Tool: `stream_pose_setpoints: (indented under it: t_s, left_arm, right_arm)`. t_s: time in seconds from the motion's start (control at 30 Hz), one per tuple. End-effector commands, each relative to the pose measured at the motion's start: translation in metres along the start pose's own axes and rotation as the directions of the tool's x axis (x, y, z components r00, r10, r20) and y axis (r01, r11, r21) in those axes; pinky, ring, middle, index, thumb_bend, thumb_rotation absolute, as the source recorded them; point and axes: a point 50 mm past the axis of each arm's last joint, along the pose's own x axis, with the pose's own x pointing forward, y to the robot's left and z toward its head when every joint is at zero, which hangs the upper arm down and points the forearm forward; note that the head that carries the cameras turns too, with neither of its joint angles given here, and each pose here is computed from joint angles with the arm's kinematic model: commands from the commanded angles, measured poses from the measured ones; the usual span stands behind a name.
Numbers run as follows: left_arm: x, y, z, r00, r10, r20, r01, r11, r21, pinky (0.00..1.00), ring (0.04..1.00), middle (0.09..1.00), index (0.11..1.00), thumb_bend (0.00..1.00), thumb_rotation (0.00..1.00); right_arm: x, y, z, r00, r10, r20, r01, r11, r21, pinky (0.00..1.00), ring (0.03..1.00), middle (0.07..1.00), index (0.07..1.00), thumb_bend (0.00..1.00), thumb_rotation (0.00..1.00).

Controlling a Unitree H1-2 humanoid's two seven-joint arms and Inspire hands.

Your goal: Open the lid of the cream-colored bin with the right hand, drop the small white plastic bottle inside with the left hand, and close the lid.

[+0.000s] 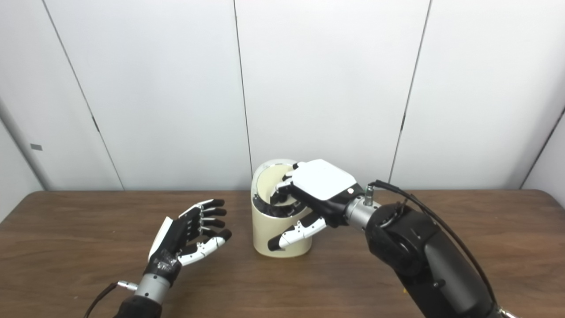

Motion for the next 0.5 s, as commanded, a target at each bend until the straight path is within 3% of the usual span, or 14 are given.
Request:
stream_pose_setpoints:
  t_s: [0.0,0.27,0.47]
  left_arm:
    - [0.009,0.002,0.017,0.998,0.018,0.068,-0.017,1.000,-0.003,0.57,0.675,0.751,0.796,0.61,0.21]
    - [0.009,0.002,0.016,0.998,0.019,0.064,-0.019,1.000,-0.003,0.56,0.674,0.749,0.796,0.61,0.19]
    - [0.010,0.002,0.015,0.998,0.017,0.062,-0.016,1.000,-0.005,0.58,0.679,0.751,0.795,0.61,0.19]
  right_arm:
    - [-0.001,0.007,-0.008,0.995,0.094,-0.041,-0.094,0.996,-0.007,0.92,0.856,0.710,0.702,0.76,0.86]
    - [0.000,0.009,-0.009,0.994,0.106,-0.040,-0.105,0.994,0.016,0.91,0.853,0.718,0.704,0.76,0.87]
    - [-0.001,-0.004,-0.011,0.997,0.059,-0.041,-0.058,0.998,0.025,0.94,0.865,0.723,0.715,0.74,0.88]
